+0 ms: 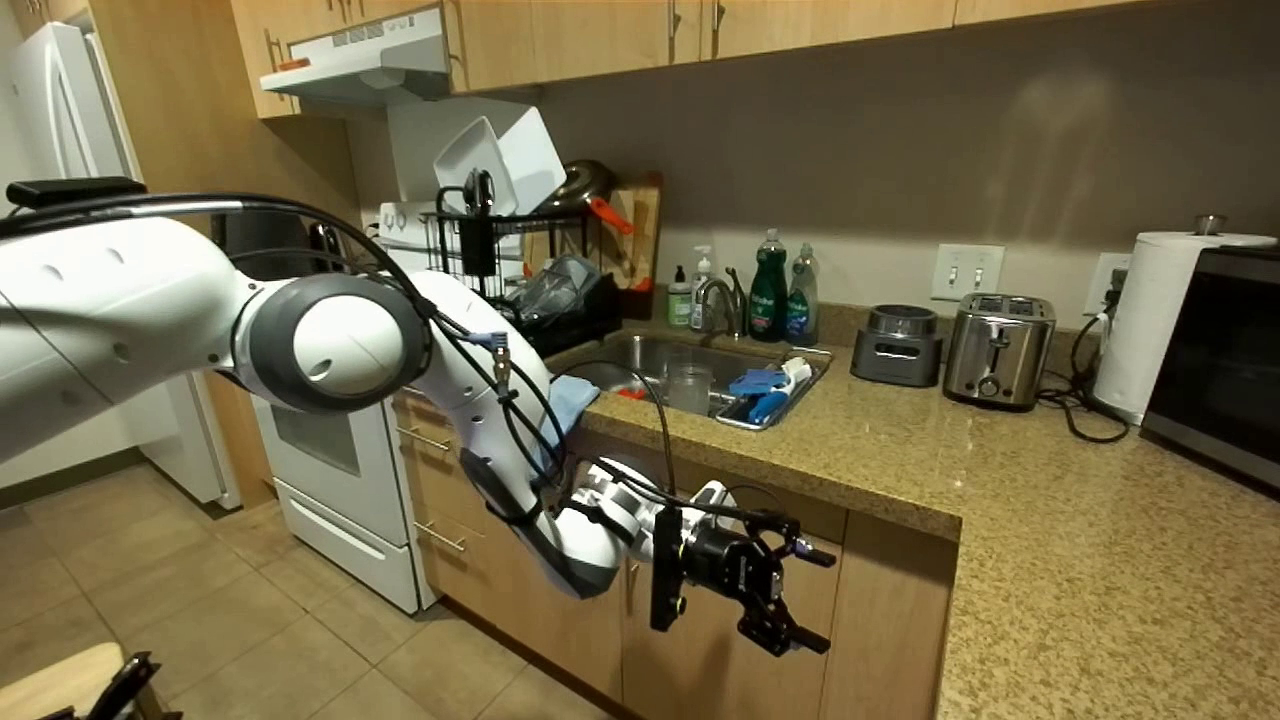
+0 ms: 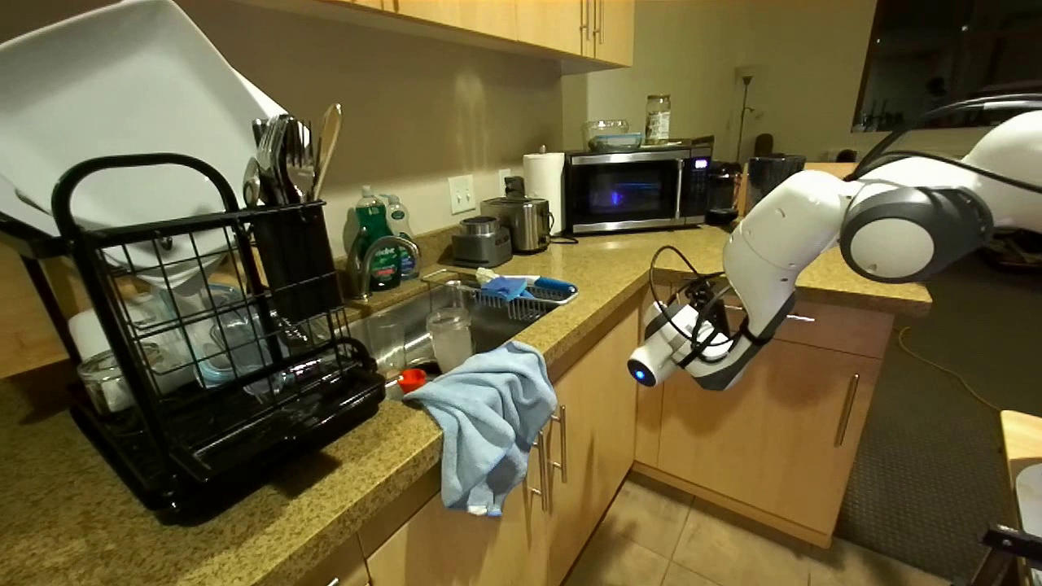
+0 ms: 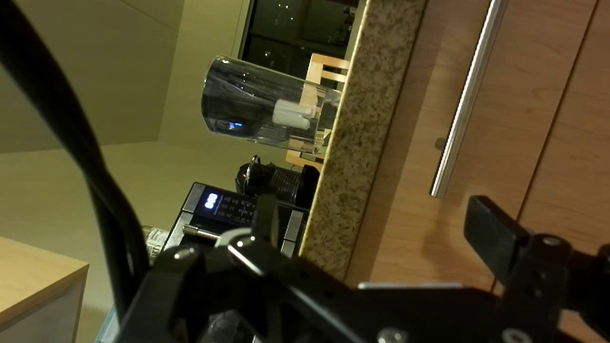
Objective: Open the drawer on the right.
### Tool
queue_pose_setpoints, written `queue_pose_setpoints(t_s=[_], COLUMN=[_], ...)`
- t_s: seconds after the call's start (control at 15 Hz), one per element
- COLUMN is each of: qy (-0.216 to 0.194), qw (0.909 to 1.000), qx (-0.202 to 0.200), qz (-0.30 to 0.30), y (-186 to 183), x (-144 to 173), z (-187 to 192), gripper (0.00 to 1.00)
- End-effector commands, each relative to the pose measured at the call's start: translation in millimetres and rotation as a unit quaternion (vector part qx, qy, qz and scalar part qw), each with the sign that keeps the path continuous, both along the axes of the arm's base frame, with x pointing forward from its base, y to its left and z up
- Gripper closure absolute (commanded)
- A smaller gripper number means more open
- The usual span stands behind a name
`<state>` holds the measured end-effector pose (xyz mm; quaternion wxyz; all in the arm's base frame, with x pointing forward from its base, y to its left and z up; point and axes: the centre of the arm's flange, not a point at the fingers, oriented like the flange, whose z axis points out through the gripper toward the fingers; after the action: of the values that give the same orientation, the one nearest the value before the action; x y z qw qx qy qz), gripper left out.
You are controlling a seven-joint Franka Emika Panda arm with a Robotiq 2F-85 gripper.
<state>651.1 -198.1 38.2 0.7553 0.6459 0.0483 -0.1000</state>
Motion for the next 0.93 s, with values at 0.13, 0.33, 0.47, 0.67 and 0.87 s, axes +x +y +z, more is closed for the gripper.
queue_pose_setpoints(t_s=[0.13, 0.33, 0.47, 0.67, 0.87], qy=[0.045, 0.064, 0.073, 0.095, 0.107], qw=[0.9989, 0.9975, 0.9964, 0.9936, 0.9918], qx=[0.010, 0.031, 0.043, 0.060, 0.069], qz=[0.002, -0.004, -0.003, 0.013, 0.017], y=[-26, -37, -44, -58, -70], x=[13, 9, 7, 3, 0], z=[-30, -46, -53, -59, -64], gripper=[0.00, 0.00, 0.00, 0.00, 0.00])
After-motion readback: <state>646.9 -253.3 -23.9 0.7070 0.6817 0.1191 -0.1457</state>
